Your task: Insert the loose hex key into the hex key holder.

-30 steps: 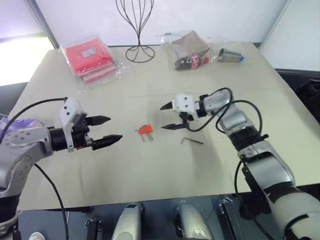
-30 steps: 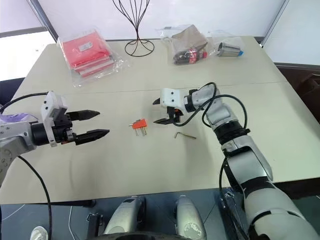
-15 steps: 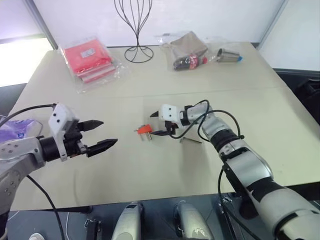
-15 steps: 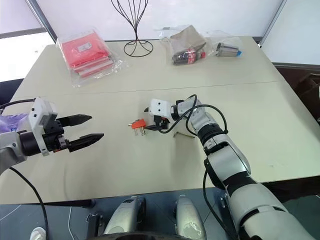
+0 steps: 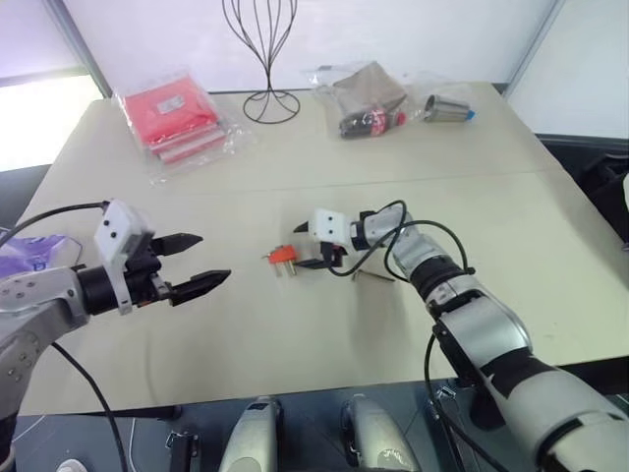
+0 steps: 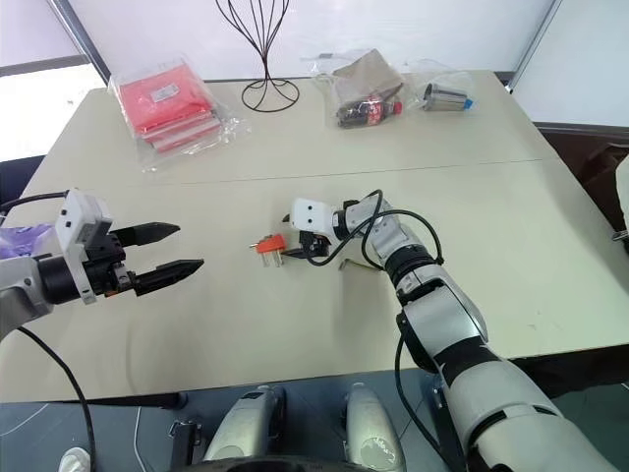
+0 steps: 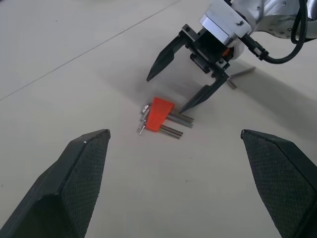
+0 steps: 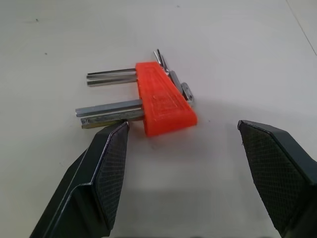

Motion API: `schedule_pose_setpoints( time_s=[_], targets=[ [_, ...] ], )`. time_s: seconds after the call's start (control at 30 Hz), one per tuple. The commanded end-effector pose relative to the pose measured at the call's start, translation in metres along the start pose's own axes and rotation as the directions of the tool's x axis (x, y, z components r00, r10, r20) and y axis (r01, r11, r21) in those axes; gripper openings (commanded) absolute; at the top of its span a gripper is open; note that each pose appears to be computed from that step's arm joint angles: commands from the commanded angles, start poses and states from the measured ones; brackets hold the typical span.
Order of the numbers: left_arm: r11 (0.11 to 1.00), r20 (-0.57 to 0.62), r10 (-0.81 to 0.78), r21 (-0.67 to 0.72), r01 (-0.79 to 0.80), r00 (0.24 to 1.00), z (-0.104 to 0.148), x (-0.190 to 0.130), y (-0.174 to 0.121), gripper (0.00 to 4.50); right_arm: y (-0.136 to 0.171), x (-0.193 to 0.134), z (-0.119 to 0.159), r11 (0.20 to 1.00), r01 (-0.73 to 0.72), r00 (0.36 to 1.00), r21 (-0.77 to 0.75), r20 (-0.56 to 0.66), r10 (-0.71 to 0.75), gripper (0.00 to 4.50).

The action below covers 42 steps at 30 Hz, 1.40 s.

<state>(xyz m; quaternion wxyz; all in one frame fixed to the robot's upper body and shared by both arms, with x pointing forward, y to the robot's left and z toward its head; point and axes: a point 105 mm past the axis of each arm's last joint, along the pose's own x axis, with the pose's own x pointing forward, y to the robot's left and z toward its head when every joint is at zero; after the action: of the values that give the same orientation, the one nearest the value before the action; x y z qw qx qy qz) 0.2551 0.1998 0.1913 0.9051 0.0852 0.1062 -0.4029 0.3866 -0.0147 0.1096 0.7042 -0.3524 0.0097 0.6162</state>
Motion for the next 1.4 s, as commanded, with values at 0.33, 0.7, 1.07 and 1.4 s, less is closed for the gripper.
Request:
schedule_pose_setpoints(
  time_s=[0.33,0.7,1.07,1.4],
  targets=[
    [0.999,0.001,-0.001,0.049,0.001,1.0,0.006,-0.001,-0.003,4.43,0.001,0.01,0.012,1.0,0.008,0.998,0.026,0.056,-0.01,3.66],
    [0.998,0.014,0.001,0.058,-0.002,1.0,0.008,0.002,-0.003,4.43,0.006,0.005,-0.013,0.995,0.018,1.0,0.096,-0.024,-0.016,3.66],
    [0.997,0.025,0.031,0.071,-0.033,0.999,0.01,0.0,0.0,4.5,0.016,0.009,-0.027,0.99,-0.002,0.997,0.14,-0.075,0.013,1.36],
    [0.997,0.054,0.049,0.061,-0.053,0.997,0.014,0.001,0.007,4.5,-0.002,0.002,-0.016,0.992,0.098,0.992,-0.078,-0.075,-0.104,1.03]
  ],
)
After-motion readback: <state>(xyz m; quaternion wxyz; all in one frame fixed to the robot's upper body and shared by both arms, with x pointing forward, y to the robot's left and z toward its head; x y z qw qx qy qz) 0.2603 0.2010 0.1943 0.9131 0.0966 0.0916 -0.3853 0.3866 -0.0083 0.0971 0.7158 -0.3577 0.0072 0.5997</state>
